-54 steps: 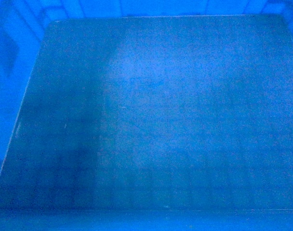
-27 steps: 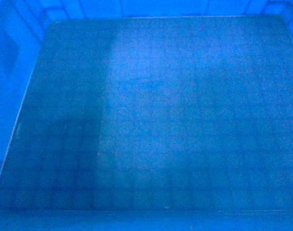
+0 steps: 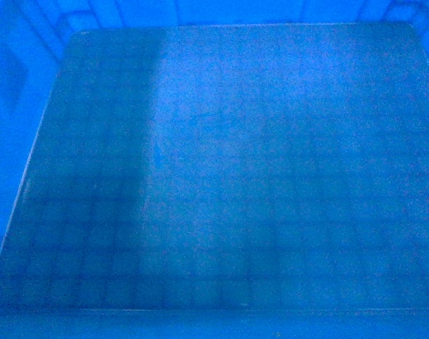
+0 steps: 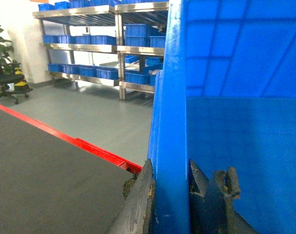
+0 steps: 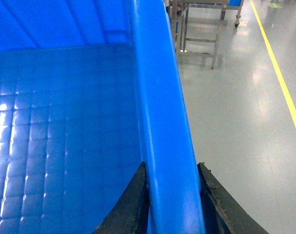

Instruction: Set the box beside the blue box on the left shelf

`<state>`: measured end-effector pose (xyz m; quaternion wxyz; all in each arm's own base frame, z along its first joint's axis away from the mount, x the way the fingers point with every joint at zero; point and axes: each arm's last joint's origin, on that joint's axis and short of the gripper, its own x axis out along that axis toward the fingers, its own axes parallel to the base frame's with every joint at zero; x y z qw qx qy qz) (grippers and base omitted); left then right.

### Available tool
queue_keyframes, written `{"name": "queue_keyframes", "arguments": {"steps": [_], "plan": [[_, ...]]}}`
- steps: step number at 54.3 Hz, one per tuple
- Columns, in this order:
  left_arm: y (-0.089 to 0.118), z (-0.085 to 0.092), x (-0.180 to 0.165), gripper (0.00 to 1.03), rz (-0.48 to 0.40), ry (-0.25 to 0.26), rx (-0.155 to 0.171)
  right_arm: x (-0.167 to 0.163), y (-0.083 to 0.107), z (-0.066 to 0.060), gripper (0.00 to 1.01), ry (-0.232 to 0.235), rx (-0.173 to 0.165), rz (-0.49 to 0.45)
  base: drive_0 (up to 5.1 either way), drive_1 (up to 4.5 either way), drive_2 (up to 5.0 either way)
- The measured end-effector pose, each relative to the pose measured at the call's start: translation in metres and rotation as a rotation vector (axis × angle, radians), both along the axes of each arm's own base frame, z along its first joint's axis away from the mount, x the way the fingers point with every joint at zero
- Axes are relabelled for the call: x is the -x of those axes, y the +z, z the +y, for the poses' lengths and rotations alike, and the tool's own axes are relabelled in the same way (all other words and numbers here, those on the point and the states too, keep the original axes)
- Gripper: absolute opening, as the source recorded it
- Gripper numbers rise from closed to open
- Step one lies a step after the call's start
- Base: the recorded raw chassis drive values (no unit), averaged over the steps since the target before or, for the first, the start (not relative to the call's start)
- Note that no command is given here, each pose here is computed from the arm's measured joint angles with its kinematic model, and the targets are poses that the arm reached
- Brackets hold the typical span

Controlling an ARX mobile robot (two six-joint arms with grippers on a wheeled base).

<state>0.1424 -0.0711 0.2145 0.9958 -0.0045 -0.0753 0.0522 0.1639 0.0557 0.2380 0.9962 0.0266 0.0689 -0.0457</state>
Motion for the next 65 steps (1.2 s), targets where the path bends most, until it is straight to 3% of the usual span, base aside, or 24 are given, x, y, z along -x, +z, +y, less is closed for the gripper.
{"name": "queue_keyframes", "arguments": {"steps": [65], "plan": [[0.0000, 0.0000, 0.0000, 0.13, 0.000, 0.000, 0.000, 0.0000, 0.0000, 0.0000, 0.20, 0.000, 0.000, 0.000, -1.5, -1.53, -1.5]]}}
